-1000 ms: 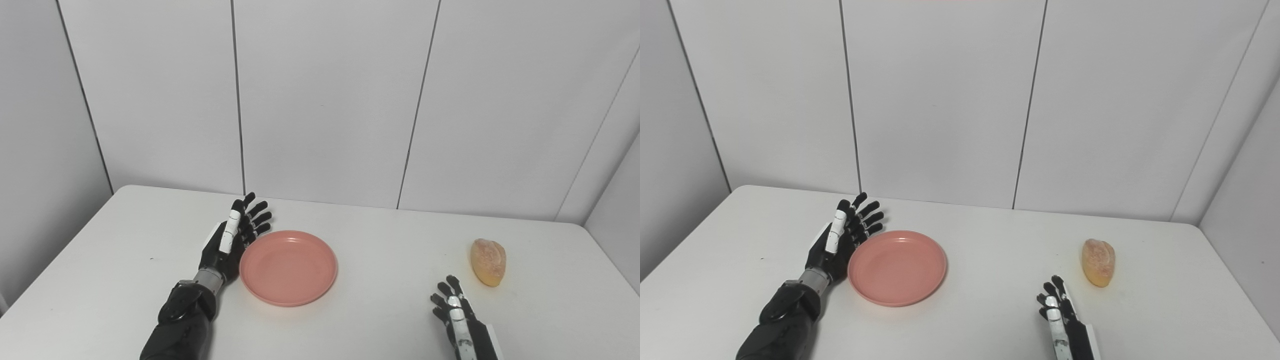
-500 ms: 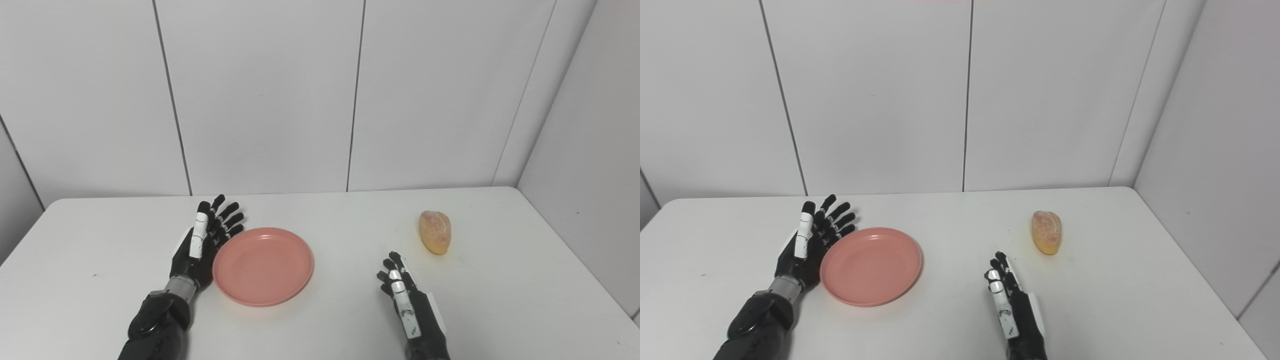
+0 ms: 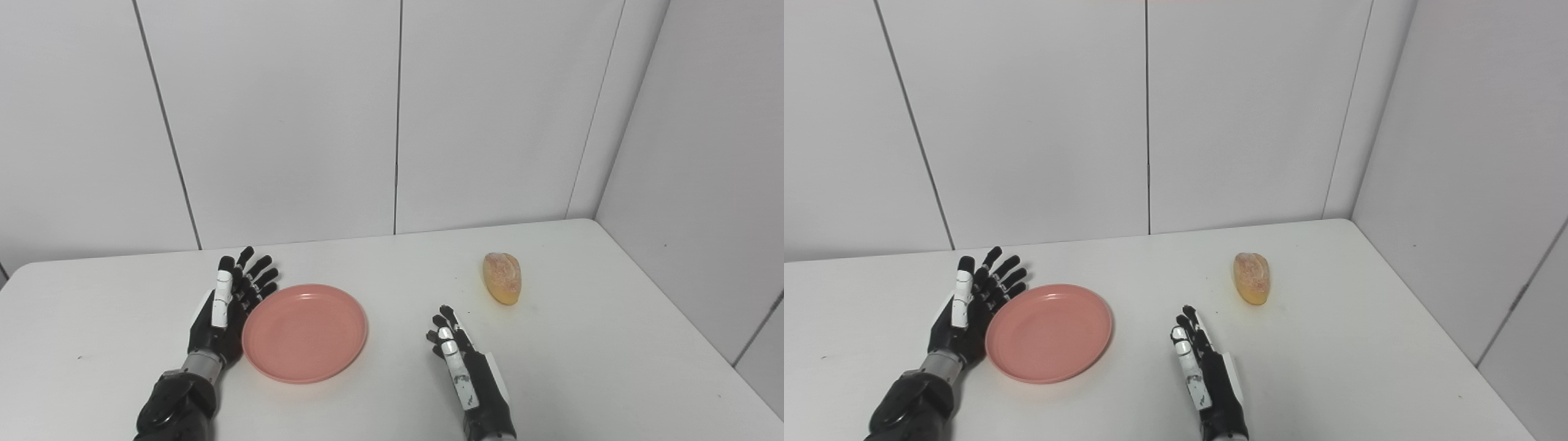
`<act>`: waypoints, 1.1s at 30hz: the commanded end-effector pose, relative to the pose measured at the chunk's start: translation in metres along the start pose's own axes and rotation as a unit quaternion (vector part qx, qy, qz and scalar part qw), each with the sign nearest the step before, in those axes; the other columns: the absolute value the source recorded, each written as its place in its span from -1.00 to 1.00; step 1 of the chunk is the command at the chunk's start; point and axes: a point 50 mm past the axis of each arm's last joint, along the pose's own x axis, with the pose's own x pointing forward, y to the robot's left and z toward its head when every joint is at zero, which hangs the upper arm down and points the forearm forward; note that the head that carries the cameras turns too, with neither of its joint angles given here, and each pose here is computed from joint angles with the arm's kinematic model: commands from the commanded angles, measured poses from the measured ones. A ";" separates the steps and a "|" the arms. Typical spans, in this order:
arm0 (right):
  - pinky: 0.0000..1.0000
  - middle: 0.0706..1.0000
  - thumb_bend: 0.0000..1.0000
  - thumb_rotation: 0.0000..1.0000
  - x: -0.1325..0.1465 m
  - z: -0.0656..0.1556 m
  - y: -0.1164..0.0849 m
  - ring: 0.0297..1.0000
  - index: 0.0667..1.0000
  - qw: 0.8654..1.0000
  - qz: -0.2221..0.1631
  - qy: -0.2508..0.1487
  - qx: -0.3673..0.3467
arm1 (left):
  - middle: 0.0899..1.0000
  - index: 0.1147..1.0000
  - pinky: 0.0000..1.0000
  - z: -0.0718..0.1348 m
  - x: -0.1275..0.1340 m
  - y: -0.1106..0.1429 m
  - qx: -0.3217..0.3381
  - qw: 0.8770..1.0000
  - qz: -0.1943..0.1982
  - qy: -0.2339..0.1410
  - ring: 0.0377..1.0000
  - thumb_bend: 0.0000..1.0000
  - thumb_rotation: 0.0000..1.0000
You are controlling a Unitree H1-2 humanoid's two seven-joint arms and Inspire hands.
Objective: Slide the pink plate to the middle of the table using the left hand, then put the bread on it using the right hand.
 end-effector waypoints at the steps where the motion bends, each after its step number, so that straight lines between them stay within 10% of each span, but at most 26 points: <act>1: 0.78 0.85 0.21 0.93 0.004 0.004 0.014 0.75 0.91 1.000 0.019 0.004 0.005 | 0.85 1.00 0.81 -0.021 -0.008 -0.013 -0.021 1.000 -0.007 0.017 0.80 0.80 0.85; 16: 0.95 1.00 0.54 0.78 0.005 0.006 0.013 0.98 0.97 0.996 -0.016 -0.022 -0.088 | 0.86 1.00 0.87 -0.024 -0.009 -0.008 -0.022 1.000 -0.003 0.021 0.82 0.76 0.86; 33: 0.80 1.00 0.75 0.40 0.032 0.058 0.019 0.94 1.00 0.976 -0.094 -0.133 -0.147 | 0.84 0.99 0.90 -0.024 -0.007 0.001 -0.018 1.000 0.004 0.021 0.80 0.77 0.85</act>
